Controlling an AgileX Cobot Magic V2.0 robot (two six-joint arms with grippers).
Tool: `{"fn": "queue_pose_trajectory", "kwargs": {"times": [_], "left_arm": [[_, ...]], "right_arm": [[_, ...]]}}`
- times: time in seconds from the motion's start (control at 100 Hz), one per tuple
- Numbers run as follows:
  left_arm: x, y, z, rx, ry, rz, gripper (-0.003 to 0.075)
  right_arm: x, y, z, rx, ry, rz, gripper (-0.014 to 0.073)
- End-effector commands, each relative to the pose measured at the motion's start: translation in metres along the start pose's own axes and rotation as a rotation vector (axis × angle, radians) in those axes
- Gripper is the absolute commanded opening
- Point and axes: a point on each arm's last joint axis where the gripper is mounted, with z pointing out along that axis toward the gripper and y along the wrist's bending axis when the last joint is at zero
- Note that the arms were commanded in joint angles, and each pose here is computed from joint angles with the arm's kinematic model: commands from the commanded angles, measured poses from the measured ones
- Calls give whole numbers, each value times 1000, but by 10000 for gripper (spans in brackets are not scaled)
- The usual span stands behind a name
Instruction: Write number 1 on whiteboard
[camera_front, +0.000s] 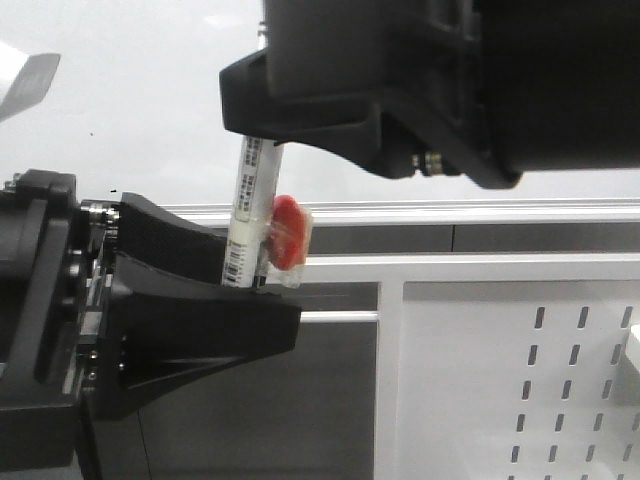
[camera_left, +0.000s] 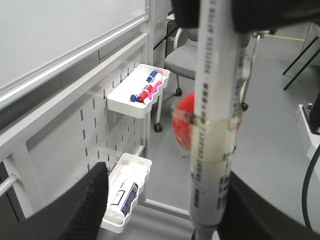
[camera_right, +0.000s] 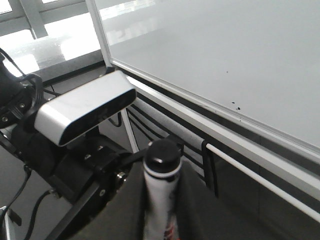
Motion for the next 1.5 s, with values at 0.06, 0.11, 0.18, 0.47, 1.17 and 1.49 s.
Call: {"fn": "queue_pose_trajectory", "kwargs": {"times": [0.06, 0.11, 0.18, 0.47, 1.17, 1.49], "left_arm": [[-26, 1, -2, -8, -234, 0, 410], [-26, 2, -2, -10, -235, -1, 410], [-26, 3, -3, -19, -235, 1, 410], [-18, 19, -21, -127, -216, -27, 410], [-10, 25, -33, -192, -196, -57, 580], [-10, 19, -33, -127, -182, -42, 612]], "right_arm": [[-16, 3, -2, -23, -71, -19, -61], [-16, 3, -2, -24, -70, -20, -61], [-16, 3, -2, -24, -68, -20, -61], [-14, 4, -1, -27, -53, -29, -61], [-16, 4, -1, -33, -76, -122, -61], [-18, 2, -1, -24, -82, -121, -61]]}}
